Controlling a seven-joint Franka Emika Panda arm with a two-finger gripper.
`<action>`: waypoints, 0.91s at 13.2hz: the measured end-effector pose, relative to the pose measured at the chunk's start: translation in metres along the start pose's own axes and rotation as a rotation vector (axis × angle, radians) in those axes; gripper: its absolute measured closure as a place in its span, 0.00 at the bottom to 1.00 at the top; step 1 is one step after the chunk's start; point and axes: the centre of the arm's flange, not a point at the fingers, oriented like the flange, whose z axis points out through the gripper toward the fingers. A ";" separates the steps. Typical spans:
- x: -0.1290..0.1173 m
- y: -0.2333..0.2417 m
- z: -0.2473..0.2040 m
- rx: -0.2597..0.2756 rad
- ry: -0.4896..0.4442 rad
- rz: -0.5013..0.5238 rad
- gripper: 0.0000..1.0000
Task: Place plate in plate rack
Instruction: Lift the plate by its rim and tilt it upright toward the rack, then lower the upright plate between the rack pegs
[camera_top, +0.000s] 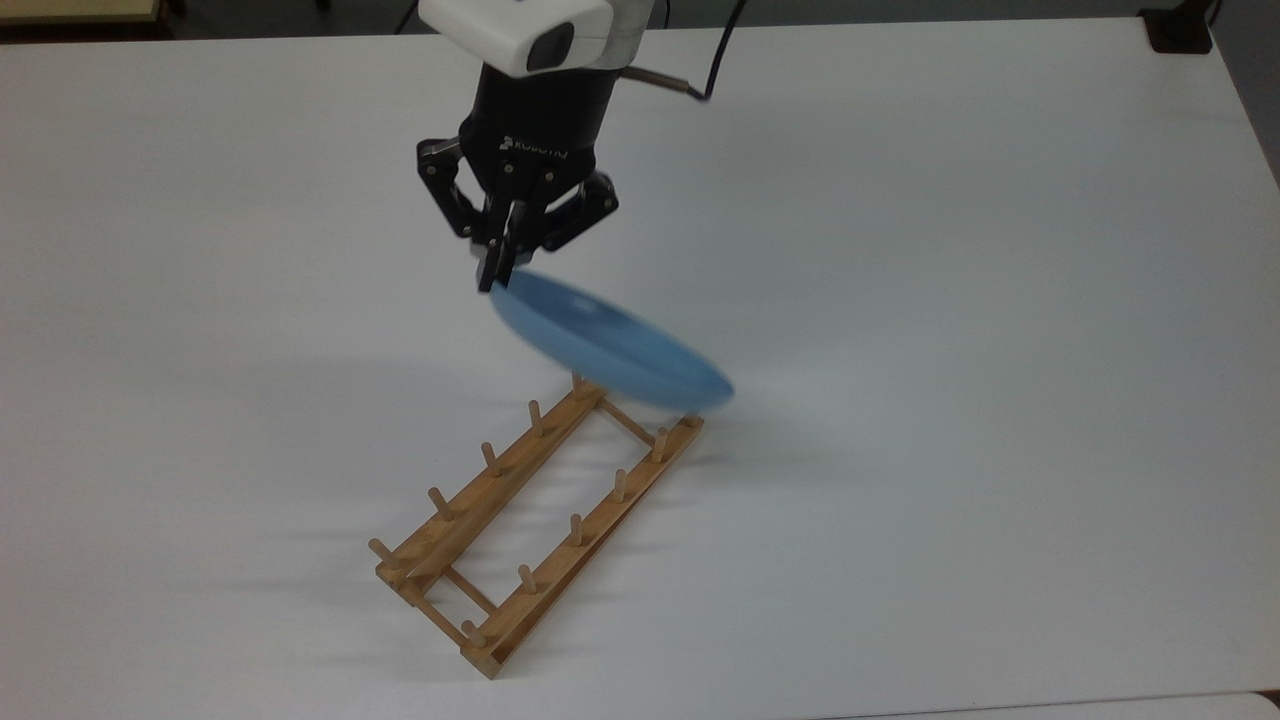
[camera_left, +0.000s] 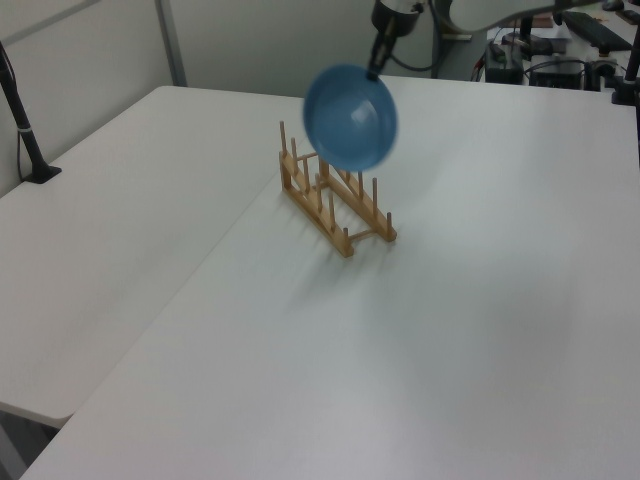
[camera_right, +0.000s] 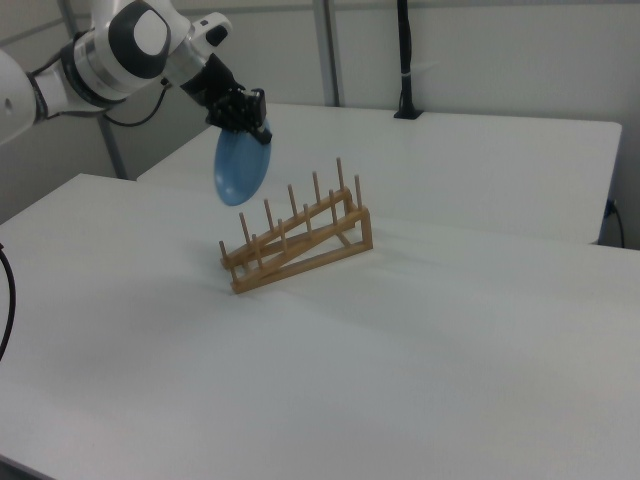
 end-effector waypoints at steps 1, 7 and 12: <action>0.005 0.000 0.002 -0.027 0.054 0.042 0.95; 0.010 -0.004 0.034 -0.225 0.174 0.166 0.95; -0.003 -0.020 0.064 -0.281 0.148 0.115 0.95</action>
